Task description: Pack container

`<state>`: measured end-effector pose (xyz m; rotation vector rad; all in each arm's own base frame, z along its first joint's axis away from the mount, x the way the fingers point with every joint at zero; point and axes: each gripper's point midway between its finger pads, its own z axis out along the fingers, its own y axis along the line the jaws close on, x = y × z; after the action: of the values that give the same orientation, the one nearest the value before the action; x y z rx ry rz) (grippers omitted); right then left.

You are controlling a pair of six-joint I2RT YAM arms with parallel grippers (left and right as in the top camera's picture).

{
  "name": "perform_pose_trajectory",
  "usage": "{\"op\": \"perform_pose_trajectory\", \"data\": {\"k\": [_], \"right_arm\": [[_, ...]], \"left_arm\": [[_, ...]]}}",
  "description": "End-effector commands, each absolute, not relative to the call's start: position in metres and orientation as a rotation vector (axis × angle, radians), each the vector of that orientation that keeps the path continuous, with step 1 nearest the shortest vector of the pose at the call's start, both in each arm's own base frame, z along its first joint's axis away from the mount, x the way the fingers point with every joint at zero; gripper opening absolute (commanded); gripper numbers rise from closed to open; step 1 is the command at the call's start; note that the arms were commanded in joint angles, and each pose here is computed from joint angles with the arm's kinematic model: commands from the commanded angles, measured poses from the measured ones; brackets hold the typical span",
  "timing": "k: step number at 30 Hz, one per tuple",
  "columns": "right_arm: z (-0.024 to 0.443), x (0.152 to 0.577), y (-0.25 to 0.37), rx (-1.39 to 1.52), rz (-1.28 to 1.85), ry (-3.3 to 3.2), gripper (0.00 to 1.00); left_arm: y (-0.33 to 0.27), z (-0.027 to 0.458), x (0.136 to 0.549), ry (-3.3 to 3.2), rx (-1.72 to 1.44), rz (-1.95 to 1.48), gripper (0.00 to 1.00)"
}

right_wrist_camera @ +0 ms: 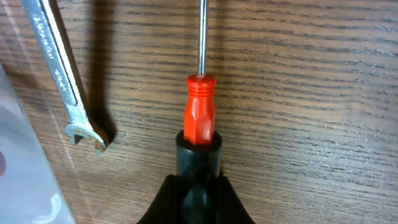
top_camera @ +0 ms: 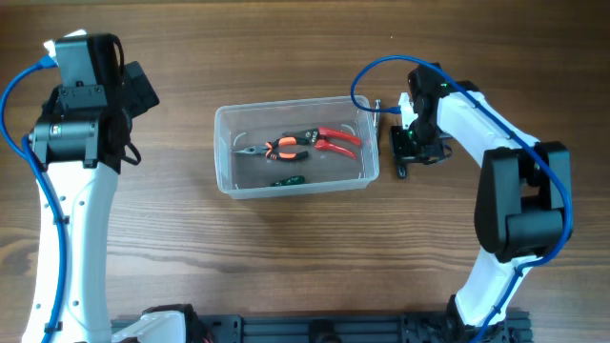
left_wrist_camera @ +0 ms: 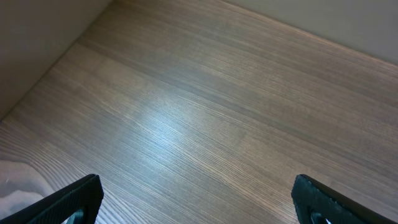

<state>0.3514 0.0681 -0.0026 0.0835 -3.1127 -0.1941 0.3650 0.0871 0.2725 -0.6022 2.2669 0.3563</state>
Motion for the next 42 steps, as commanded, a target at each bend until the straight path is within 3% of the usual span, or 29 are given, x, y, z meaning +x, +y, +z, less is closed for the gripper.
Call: {"op": "perform_pose_trajectory", "data": {"k": [1,3,6,7,9,12,14,16,19,24,27,31,34,36,37,39,42], "right_arm": [[0.013,0.355,0.044,0.046,0.039,-3.139,0.04],[0.087,0.371,0.053,0.067,-0.012,-3.257,0.04],[0.198,0.381,0.113,0.264,-0.367,-3.478,0.04],[0.234,0.381,0.139,0.409,-0.470,-3.563,0.04],[0.285,0.359,0.211,1.096,-0.706,-3.563,0.04],[0.275,0.288,0.312,2.290,-0.729,-2.940,0.04],[0.236,0.276,0.330,2.657,-0.525,-2.571,0.04],[0.193,0.290,0.327,2.780,-0.307,-2.352,0.04],[0.129,0.312,0.317,2.754,-0.215,-2.177,0.04],[0.072,0.336,0.292,2.601,-0.162,-2.177,0.04],[0.057,0.338,0.283,2.501,-0.180,-2.222,0.39],[0.062,0.351,0.277,2.363,-0.114,-2.400,0.45],[0.124,0.374,0.277,2.129,-0.084,-2.805,0.39],[0.206,0.401,0.257,1.791,-0.180,-3.288,0.67],[0.241,0.414,0.238,1.506,-0.299,-3.522,0.73],[0.265,0.430,0.195,1.114,-0.465,-3.697,0.52],[0.219,0.456,0.109,0.079,-0.515,-3.722,0.50]], "left_arm": [[0.092,0.272,0.364,2.263,-0.616,0.382,1.00],[0.092,0.272,0.364,2.264,-0.616,0.382,1.00],[0.092,0.272,0.364,2.264,-0.616,0.382,1.00],[0.092,0.272,0.364,2.263,-0.616,0.382,1.00],[0.092,0.272,0.364,2.264,-0.616,0.382,1.00],[0.092,0.272,0.364,2.264,-0.616,0.382,1.00],[0.092,0.272,0.364,2.263,-0.616,0.382,1.00],[0.092,0.272,0.364,2.264,-0.616,0.382,1.00],[0.092,0.272,0.364,2.263,-0.616,0.382,1.00],[0.092,0.272,0.364,2.264,-0.616,0.382,1.00],[0.092,0.272,0.364,2.264,-0.616,0.382,1.00],[0.092,0.272,0.364,2.264,-0.616,0.382,1.00],[0.092,0.272,0.364,2.264,-0.616,0.382,1.00],[0.092,0.272,0.364,2.264,-0.616,0.382,1.00],[0.092,0.272,0.364,2.264,-0.616,0.382,1.00],[0.092,0.272,0.364,2.264,-0.616,0.382,1.00],[0.092,0.272,0.364,2.264,-0.616,0.382,1.00]]}}
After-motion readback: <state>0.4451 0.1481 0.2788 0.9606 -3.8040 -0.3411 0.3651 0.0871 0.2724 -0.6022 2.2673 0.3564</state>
